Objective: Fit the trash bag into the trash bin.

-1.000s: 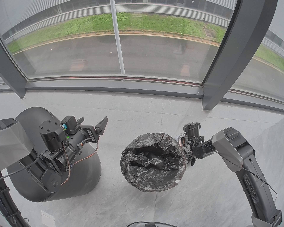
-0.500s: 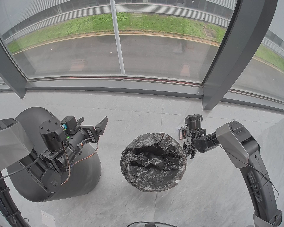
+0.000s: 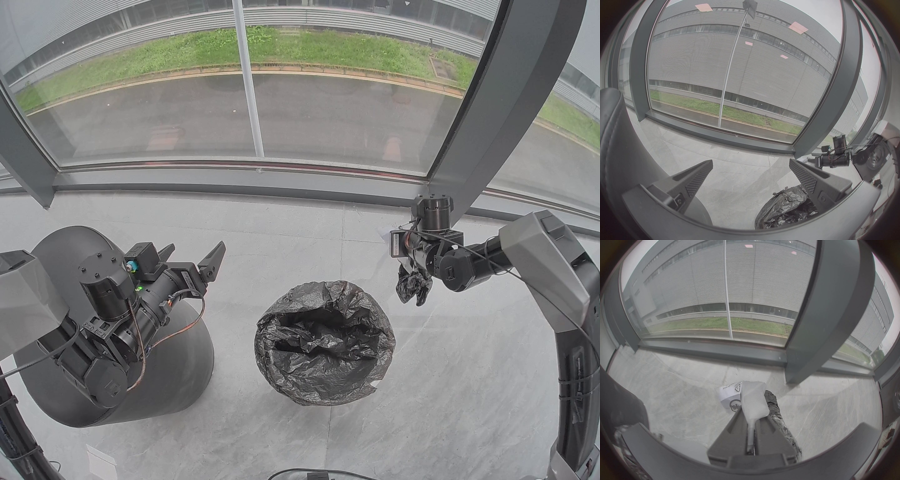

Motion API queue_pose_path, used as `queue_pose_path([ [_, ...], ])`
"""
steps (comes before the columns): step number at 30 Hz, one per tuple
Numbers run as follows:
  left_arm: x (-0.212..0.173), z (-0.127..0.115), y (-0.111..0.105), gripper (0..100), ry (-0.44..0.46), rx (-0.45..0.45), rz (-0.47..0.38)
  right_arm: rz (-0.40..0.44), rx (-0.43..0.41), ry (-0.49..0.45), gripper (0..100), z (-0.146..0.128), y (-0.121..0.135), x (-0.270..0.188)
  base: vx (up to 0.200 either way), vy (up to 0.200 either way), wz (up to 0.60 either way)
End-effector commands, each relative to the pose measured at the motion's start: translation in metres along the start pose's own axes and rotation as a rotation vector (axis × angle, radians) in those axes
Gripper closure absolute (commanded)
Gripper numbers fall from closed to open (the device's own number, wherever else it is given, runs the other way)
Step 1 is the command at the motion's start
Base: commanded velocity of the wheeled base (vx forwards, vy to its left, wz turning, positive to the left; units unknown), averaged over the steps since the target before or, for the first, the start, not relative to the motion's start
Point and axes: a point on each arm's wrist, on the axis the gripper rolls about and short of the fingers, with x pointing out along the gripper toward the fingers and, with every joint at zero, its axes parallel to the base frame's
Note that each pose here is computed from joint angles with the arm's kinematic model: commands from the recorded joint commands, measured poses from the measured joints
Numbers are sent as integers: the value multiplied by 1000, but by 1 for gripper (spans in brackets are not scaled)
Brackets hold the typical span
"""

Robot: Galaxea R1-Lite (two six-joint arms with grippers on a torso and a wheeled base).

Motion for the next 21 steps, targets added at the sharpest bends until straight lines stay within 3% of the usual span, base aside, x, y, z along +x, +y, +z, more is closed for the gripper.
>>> queue_pose_path([
  [1,-5,9,-3,0,-25,-2,-9,59,-17,-115,100,58,14,-71,0,0,0],
  [5,-6,10,-3,0,-29,-2,-10,117,-21,-152,100,72,31,-102,0,0,0],
  [13,-6,10,-3,0,-29,-2,-10,265,-73,-160,100,70,73,-159,0,0,0],
  [17,-6,10,-3,0,-31,-2,-10,313,-114,-142,100,61,85,-171,0,0,0],
  [21,-6,10,-3,0,-28,0,-10,375,-171,-82,100,33,110,-185,0,0,0],
])
